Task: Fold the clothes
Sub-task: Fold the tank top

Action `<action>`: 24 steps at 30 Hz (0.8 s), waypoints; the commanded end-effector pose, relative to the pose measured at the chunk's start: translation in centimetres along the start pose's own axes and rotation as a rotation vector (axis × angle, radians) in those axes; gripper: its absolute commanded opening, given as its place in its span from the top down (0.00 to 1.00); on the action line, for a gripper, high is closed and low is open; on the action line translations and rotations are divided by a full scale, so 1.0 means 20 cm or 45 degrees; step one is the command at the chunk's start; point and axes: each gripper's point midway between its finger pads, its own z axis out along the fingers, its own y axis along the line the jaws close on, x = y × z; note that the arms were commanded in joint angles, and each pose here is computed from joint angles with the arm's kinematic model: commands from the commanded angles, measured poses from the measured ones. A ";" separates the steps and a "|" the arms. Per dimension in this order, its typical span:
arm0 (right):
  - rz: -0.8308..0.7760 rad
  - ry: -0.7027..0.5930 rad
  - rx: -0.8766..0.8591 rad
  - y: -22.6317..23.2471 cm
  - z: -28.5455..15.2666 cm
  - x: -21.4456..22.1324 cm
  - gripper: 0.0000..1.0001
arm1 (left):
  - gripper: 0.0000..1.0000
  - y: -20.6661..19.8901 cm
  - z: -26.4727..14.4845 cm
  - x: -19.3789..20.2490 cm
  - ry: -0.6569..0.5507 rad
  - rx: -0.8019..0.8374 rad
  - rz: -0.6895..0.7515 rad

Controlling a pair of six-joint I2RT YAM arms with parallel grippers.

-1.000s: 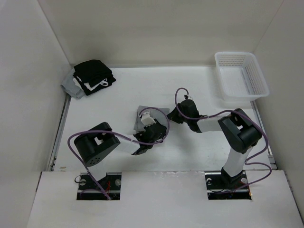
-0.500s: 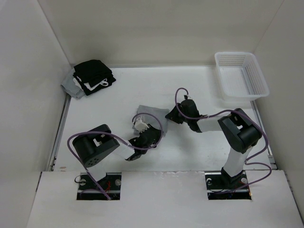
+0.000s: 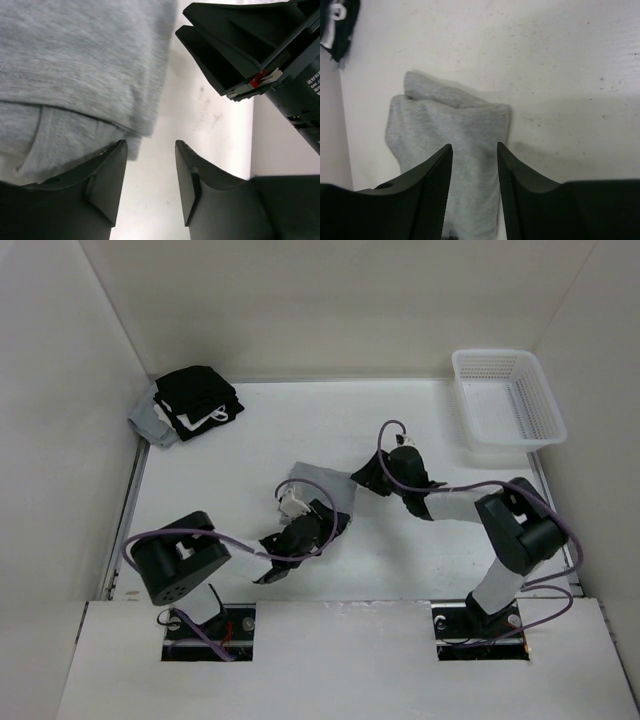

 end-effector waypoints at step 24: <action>-0.194 -0.622 0.071 -0.09 -0.70 -0.40 0.43 | 0.45 0.44 -0.56 -1.00 -0.398 -0.477 0.328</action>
